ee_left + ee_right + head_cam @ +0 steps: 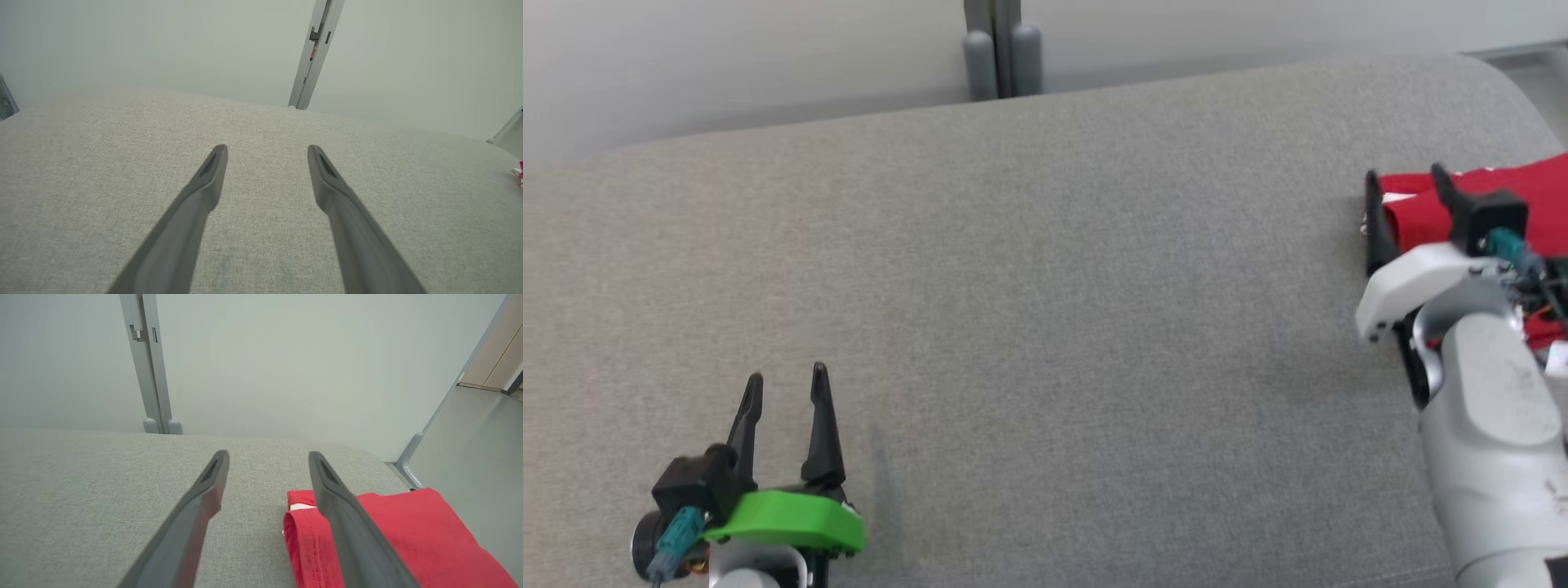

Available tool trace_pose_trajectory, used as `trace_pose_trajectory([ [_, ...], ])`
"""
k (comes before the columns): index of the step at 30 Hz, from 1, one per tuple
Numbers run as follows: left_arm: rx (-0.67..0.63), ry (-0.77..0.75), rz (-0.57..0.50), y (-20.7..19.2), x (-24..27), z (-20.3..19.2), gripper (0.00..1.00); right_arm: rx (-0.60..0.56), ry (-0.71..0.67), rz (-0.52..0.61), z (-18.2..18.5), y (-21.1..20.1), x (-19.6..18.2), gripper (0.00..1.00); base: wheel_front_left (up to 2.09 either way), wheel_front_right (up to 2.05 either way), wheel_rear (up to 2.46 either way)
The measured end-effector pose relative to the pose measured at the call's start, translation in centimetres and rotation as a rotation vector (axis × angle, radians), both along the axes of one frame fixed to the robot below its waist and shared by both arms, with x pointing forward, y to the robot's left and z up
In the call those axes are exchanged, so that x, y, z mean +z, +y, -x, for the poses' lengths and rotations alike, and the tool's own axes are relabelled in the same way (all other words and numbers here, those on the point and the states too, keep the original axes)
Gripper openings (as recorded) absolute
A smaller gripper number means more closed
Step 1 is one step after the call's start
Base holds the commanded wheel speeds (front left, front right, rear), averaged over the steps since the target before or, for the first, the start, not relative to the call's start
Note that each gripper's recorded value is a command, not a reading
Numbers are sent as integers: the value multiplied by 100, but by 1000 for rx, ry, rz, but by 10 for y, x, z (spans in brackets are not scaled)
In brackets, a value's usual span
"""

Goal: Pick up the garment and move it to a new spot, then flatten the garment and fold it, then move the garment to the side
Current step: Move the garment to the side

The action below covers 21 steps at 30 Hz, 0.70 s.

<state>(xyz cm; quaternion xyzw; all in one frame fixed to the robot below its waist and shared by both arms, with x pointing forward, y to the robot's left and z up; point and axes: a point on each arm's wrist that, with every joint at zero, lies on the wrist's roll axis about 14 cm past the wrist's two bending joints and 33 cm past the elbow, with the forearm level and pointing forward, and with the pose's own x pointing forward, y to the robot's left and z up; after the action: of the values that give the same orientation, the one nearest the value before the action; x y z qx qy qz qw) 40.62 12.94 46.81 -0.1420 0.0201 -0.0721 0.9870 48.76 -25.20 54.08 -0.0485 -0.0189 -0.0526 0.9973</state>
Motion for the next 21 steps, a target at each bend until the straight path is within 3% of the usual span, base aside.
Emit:
trace_pose_trajectory([
  [5, 65, 7, 2, 20, 1, 20, 100, 43, -13, -41, 22, 24, -11, 100, 0, 0, 0],
  [14, 114, 44, 33, 33, -8, 52, 100, 138, -42, -215, 79, 63, -29, 100, 0, 0, 0],
  [21, 117, 60, 46, 30, -12, 62, 100, 170, -29, -229, 108, 74, -39, 100, 0, 0, 0],
])
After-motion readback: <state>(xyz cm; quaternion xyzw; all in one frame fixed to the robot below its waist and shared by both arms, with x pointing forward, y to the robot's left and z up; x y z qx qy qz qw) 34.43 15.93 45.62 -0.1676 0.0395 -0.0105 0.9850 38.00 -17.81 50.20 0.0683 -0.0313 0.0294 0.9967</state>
